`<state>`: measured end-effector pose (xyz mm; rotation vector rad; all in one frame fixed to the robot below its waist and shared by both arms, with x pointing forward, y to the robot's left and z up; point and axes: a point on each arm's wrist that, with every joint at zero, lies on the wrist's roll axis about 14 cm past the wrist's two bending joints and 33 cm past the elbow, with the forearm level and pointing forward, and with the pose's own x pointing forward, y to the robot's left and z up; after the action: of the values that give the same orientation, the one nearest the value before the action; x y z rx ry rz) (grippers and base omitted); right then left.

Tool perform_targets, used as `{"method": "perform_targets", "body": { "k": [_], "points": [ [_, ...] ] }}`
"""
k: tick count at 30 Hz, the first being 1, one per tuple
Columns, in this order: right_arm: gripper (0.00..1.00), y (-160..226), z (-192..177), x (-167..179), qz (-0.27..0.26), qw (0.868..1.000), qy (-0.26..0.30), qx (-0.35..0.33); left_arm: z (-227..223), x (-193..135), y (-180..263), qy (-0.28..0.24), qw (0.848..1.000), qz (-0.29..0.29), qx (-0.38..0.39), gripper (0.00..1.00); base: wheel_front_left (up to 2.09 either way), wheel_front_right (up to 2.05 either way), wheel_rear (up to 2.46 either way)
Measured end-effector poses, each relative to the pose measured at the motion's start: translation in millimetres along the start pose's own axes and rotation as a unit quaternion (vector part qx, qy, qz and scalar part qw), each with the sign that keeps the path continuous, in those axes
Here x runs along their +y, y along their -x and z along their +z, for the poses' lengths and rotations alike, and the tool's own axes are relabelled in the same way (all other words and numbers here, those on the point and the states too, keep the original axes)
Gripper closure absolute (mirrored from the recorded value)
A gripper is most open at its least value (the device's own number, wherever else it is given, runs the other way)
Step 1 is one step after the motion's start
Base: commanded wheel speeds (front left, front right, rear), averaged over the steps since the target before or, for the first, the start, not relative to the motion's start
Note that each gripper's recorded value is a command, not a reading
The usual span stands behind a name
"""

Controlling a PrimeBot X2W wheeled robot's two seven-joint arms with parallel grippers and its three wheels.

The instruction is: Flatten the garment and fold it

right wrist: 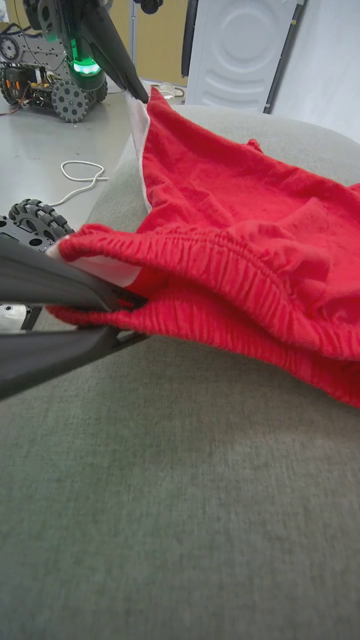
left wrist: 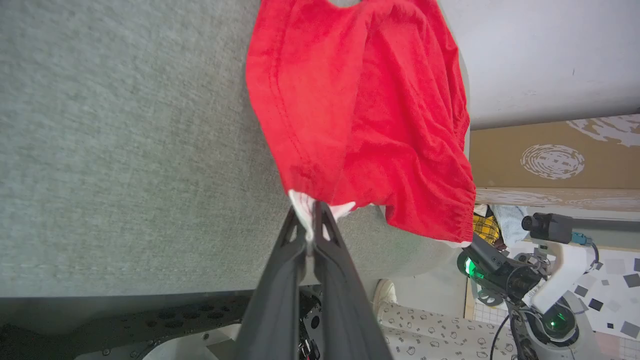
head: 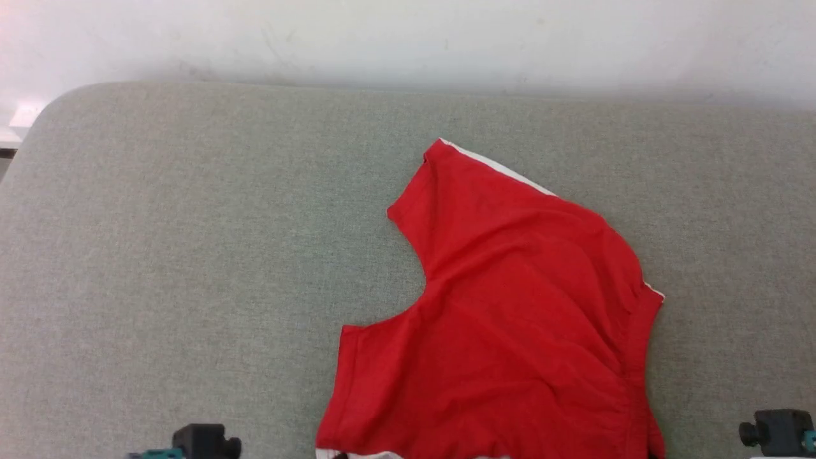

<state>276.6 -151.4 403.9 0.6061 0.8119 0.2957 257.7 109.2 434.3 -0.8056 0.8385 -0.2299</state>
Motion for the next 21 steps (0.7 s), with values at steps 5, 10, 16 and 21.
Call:
{"method": "perform_targets", "body": {
  "k": [5,10,16,21],
  "points": [
    [1.0,13.5,15.0,11.3,0.009,1.0,0.012,-0.024,20.6,-17.3,7.3,-0.011,0.999,-0.029,-0.038,1.0,0.0,0.0,0.0],
    [1.0,26.4,37.1,24.7,0.022,0.998,0.034,-0.049,35.3,-42.1,14.3,-0.034,0.996,-0.068,-0.053,1.0,0.0,0.0,0.0],
    [1.0,29.8,68.6,40.8,0.038,0.994,0.063,-0.087,75.5,-58.7,9.1,-0.058,0.989,-0.079,-0.114,1.0,0.0,0.0,0.0],
    [1.0,23.9,132.0,65.3,0.056,0.976,0.143,-0.155,140.8,-83.8,-4.8,-0.077,0.972,-0.086,-0.203,1.0,0.0,0.0,0.0]
  ]
}}
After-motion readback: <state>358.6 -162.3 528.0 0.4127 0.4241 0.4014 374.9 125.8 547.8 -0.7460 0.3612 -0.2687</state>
